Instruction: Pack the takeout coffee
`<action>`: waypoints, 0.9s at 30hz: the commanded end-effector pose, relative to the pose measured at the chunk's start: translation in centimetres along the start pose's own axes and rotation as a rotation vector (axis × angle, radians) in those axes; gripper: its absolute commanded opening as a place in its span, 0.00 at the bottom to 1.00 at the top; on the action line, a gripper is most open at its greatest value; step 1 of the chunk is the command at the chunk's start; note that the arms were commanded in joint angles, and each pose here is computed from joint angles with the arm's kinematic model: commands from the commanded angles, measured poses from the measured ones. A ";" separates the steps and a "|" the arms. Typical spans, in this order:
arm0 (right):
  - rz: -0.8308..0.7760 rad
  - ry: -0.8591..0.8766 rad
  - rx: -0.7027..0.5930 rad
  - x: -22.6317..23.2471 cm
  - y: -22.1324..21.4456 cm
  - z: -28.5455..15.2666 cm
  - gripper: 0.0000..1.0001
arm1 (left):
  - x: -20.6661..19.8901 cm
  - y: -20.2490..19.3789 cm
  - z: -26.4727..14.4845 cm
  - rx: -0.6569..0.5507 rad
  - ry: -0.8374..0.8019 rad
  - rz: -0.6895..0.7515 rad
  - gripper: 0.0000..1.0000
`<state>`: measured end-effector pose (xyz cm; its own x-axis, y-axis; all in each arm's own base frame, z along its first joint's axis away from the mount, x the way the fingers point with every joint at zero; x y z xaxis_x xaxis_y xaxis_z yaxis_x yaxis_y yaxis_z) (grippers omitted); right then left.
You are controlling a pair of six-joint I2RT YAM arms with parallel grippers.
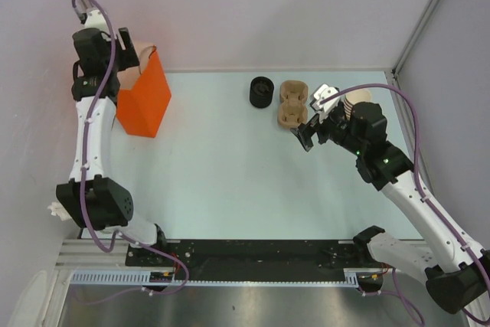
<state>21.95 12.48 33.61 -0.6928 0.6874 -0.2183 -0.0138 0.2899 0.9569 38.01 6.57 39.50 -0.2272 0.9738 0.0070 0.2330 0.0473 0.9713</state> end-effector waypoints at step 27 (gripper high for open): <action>0.067 -0.119 -0.003 -2.5 -1.2 0.6 1.00 | -8.1 -6.6 -13.6 -0.079 -0.856 0.338 0.99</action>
<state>23.50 11.51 32.45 -0.6477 0.7393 -0.1841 0.0425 0.2763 0.9601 25.85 -2.87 38.16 0.4864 0.8719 0.0562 0.1111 -0.1254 0.9859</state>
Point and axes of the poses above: each gripper's point midway between its finger pads, its own z axis out along the fingers, its own x axis along the line the jaws close on, y = z × x, the point moved 10 cm from there along -z, back along the fingers, and after that the axes turned 1 degree about z, right-handed, at the moved point
